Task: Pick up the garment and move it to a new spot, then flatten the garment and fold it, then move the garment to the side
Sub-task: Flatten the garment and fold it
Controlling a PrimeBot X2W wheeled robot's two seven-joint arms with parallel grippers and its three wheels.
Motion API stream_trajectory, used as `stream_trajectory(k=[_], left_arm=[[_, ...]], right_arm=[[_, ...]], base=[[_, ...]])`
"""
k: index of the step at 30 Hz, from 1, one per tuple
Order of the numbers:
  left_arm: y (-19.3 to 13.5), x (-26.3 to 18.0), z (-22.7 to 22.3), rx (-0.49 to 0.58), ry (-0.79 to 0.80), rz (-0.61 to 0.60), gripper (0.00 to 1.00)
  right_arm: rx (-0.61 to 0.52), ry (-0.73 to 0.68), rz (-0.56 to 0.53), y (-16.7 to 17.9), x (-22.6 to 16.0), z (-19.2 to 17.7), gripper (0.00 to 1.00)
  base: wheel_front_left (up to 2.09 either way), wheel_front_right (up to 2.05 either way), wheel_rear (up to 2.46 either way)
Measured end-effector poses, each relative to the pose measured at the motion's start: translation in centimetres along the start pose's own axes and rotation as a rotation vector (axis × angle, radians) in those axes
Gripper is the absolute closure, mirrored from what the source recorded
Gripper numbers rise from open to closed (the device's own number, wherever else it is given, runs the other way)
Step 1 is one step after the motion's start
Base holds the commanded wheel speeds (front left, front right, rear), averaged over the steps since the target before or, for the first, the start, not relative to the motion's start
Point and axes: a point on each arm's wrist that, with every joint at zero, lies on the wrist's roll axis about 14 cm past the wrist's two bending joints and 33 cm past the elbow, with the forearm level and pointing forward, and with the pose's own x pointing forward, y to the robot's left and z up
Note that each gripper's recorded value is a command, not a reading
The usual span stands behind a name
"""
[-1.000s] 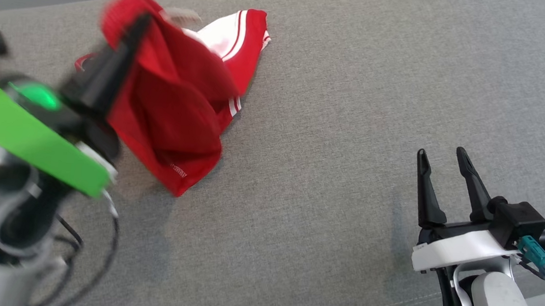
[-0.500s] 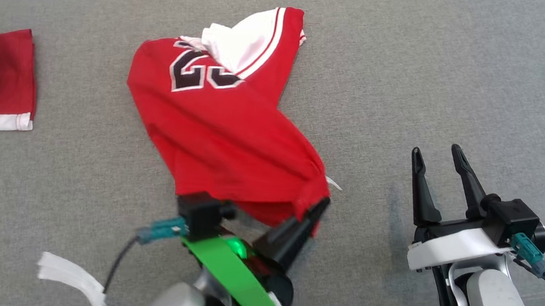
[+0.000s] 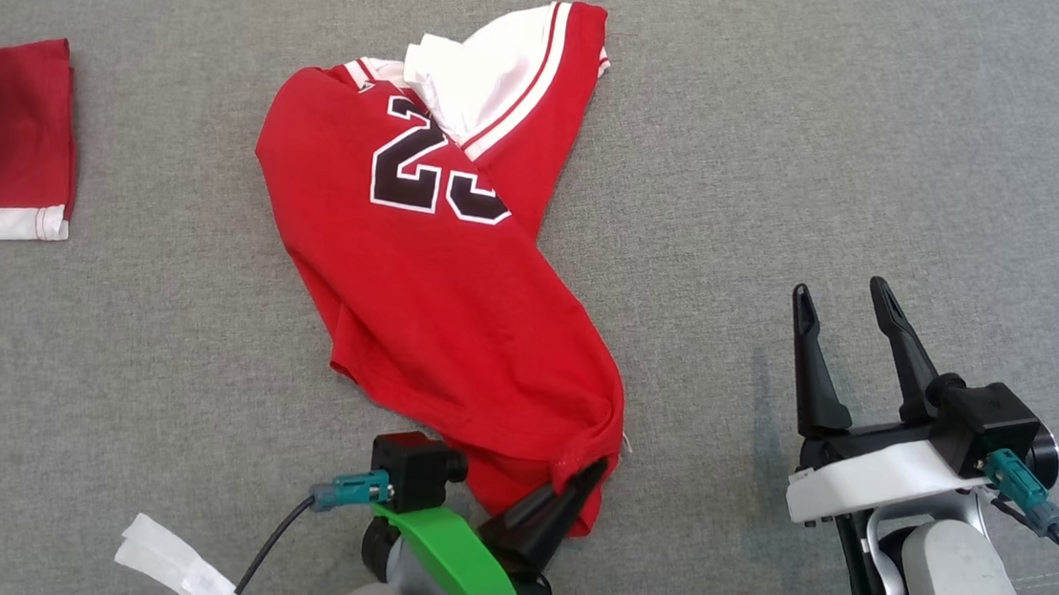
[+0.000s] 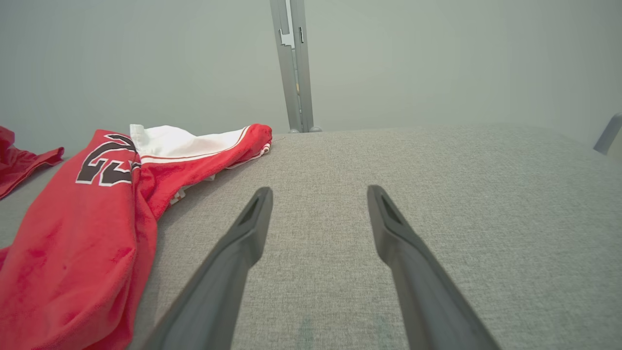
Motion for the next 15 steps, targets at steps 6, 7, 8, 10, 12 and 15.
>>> stream_trajectory(k=[6, 7, 8, 10, 12, 15], left_arm=[[3.5, -0.5, -1.8, 0.084, 0.081, 0.096, 0.16], [3.7, -0.5, -2.0, 0.098, 0.091, 0.103, 0.0], [3.9, -0.6, -2.0, 0.111, 0.096, 0.113, 0.0], [4.4, -0.9, -2.2, 0.122, 0.116, 0.137, 0.0], [4.7, -1.5, -2.2, 0.124, 0.134, 0.154, 0.0], [5.5, -3.1, -2.3, 0.13, 0.149, 0.205, 0.0]], right_arm=[[-0.005, 0.002, -0.009, -0.3, -0.2, 0.0, 0.0], [-0.005, 0.001, -0.012, -0.4, -0.2, 0.1, 0.0], [-0.006, -0.001, -0.014, -0.5, -0.3, 0.1, 0.0], [-0.008, -0.004, -0.02, -0.7, -0.4, 0.3, 0.0], [-0.011, -0.006, -0.024, -0.8, -0.5, 0.4, 0.0], [-0.012, -0.01, -0.031, -1.0, -0.7, 0.6, 0.0]], base=[[0.0, 0.0, 0.0], [0.0, 0.0, 0.0], [0.0, 0.0, 0.0], [0.0, 0.0, 0.0], [0.0, 0.0, 0.0], [0.0, 0.0, 0.0]])
